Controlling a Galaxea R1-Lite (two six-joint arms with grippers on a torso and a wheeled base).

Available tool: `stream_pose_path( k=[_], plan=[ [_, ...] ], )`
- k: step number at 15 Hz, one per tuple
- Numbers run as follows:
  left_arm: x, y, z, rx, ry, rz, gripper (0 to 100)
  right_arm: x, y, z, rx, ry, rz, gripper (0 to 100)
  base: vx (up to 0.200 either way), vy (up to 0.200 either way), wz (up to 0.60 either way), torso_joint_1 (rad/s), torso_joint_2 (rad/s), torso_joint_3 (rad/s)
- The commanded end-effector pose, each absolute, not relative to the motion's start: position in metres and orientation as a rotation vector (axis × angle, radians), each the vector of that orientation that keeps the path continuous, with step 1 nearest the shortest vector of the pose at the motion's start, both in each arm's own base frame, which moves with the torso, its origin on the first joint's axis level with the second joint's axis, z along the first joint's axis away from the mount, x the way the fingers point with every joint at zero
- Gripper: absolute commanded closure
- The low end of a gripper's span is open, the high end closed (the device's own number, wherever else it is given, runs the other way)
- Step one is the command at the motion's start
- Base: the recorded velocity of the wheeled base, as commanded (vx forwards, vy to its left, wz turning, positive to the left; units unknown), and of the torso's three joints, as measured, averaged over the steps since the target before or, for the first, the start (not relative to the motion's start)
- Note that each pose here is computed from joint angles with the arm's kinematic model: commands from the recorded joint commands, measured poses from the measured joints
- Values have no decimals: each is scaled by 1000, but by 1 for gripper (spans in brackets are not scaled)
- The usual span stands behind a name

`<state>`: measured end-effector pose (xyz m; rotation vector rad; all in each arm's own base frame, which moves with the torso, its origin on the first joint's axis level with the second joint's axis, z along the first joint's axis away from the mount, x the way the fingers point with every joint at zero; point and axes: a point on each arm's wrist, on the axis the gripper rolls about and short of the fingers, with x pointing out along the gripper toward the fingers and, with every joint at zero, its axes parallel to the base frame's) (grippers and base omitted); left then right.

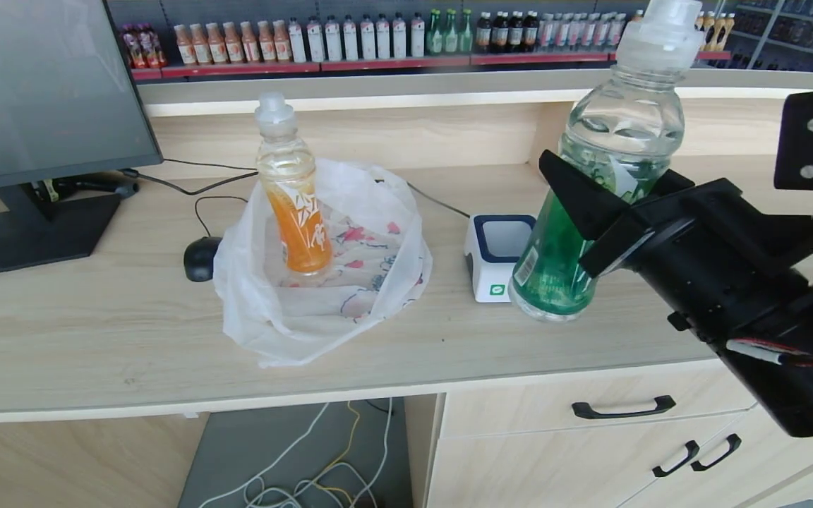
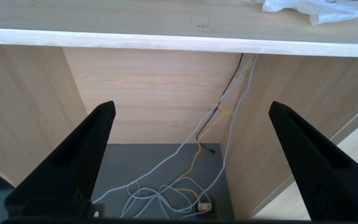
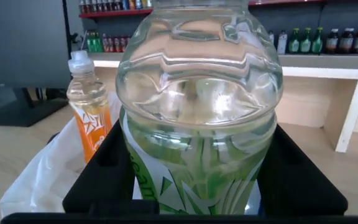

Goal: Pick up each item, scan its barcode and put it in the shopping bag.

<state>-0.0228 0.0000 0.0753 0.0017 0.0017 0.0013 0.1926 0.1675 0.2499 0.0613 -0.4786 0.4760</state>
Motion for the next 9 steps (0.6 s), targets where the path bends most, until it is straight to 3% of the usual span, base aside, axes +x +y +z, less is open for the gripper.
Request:
stream_pose_path(
  k=[1,4,9],
  plan=[
    [-23,0,75,2,2,2,0,209,181,244,-33,-480,452,100,0,0,0,0,0,0],
    [-23,0,75,2,2,2,0,230,190,259,-191,-581,368,100,0,0,0,0,0,0],
    [-23,0,75,2,2,2,0,244,204,241,-449,-695,323,100,0,0,0,0,0,0]
  ],
)
